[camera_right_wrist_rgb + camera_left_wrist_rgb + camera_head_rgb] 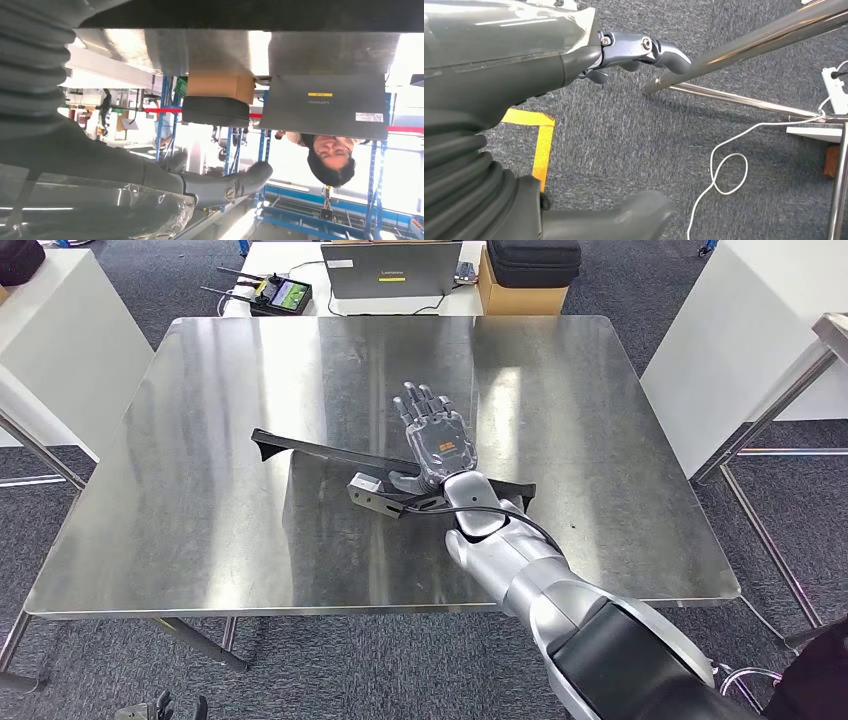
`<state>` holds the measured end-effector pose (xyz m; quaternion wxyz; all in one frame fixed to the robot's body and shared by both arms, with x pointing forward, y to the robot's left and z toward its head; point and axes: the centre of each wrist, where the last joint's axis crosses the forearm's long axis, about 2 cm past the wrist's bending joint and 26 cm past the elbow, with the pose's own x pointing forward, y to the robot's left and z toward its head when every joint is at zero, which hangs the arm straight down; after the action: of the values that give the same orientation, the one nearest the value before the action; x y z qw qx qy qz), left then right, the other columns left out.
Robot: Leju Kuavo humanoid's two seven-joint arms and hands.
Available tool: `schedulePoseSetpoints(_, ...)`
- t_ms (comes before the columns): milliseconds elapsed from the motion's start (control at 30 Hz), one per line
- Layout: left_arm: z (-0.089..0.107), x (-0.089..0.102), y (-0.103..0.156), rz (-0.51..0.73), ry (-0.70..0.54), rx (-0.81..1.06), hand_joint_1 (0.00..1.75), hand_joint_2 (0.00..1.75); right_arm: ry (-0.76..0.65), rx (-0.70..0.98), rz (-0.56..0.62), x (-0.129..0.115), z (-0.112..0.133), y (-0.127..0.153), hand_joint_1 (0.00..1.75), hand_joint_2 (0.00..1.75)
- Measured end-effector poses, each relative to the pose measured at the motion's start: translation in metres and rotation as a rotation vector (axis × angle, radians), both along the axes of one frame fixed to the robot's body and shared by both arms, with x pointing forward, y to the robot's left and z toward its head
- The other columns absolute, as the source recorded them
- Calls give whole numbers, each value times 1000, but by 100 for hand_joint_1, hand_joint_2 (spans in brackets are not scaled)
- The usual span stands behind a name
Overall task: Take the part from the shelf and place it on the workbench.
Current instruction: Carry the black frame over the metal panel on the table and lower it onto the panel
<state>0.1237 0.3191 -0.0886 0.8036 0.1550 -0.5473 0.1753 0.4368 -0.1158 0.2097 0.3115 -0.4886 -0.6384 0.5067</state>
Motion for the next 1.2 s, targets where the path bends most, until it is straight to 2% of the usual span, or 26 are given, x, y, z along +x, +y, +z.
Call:
schedulePoseSetpoints(633, -1, -3, 0, 8, 1, -12, 0, 0, 1, 17, -5, 0, -1, -1, 0, 0)
schedulePoseSetpoints(900, -2, -7, 0, 17, 9, -13, 0, 0, 69, 5, -43, -1, -4, 0, 0, 0)
schedulePoseSetpoints(1200, -3, -13, 1, 28, 21, -12, 0, 0, 17, 186, 65, -5, 1, 7, 0, 0)
